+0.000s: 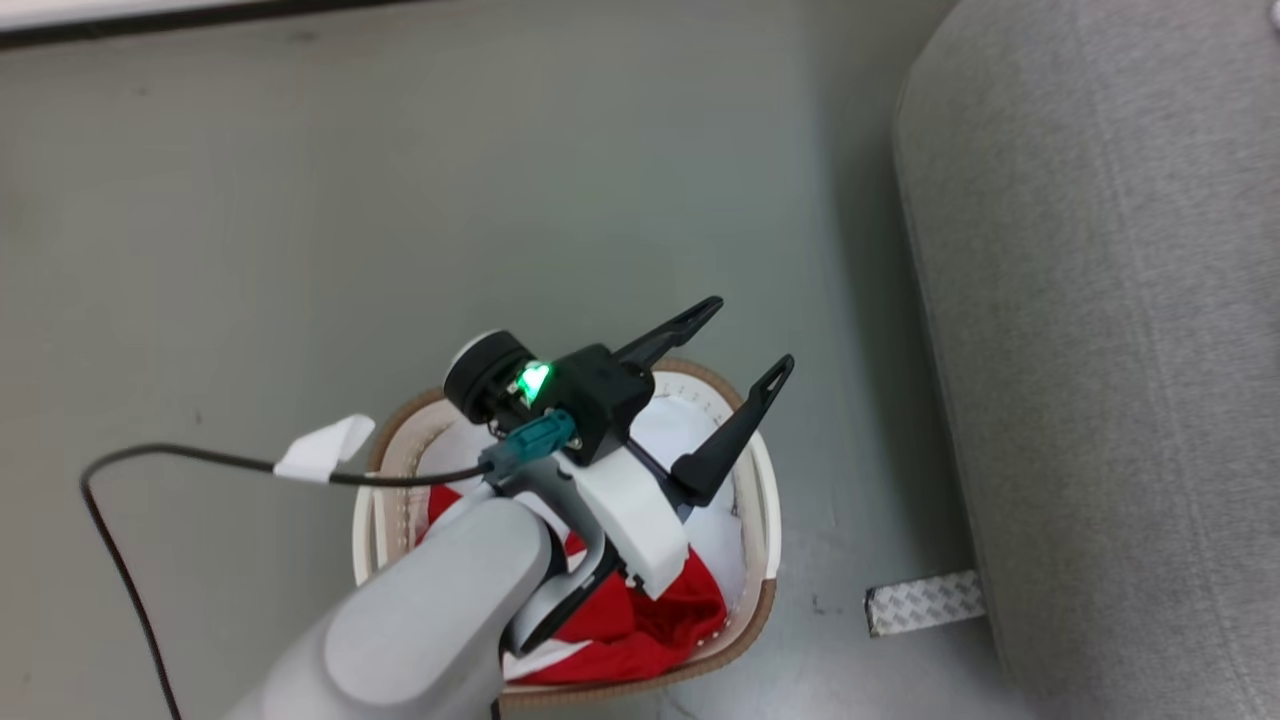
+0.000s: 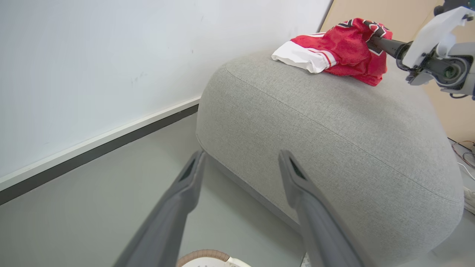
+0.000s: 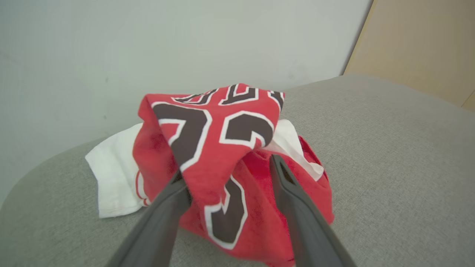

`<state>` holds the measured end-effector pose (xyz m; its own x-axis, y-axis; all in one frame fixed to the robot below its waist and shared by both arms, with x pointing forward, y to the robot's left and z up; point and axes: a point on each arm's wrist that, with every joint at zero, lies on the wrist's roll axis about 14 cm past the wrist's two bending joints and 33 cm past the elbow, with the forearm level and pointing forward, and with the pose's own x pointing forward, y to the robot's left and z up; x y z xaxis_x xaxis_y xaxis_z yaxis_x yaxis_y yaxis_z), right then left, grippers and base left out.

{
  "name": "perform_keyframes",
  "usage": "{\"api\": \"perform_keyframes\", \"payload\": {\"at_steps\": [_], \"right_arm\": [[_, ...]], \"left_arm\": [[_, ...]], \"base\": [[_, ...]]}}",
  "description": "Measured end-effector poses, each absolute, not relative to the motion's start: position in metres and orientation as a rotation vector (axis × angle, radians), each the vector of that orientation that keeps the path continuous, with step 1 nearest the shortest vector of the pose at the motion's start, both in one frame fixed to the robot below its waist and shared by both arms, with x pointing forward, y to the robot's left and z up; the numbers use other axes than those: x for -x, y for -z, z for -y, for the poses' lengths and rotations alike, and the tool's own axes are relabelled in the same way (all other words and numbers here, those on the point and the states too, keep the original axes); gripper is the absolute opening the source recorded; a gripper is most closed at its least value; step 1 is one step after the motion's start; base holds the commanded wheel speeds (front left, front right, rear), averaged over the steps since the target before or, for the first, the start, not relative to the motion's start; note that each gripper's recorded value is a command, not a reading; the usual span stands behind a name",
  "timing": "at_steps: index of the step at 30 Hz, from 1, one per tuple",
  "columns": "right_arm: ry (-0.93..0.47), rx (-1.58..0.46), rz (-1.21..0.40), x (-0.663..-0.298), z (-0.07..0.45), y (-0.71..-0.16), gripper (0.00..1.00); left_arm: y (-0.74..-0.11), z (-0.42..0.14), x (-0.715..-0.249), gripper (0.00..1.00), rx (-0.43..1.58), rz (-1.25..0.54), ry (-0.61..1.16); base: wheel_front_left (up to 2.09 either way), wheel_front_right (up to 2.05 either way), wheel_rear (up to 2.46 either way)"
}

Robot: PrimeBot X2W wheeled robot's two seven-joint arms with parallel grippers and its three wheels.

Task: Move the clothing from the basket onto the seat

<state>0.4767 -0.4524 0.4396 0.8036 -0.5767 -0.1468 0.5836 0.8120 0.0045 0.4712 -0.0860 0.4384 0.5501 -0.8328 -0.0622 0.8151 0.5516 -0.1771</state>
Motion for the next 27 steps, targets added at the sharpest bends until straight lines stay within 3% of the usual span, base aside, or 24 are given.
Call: {"api": "perform_keyframes", "payload": {"at_steps": [11, 27], "right_arm": [[0.481, 0.129, 0.068, -0.435, 0.401, -0.517, 1.00], [0.136, 0.016, 0.114, -0.390, 0.254, -0.519, 1.00]], "left_arm": [[-0.477, 0.055, -0.463, 1.00, 0.165, -0.049, 0.798], [-0.512, -0.086, -0.422, 1.00, 0.106, 0.042, 0.316]], "base": [[0.00, 0.00, 0.00], [0.00, 0.00, 0.00]]}}
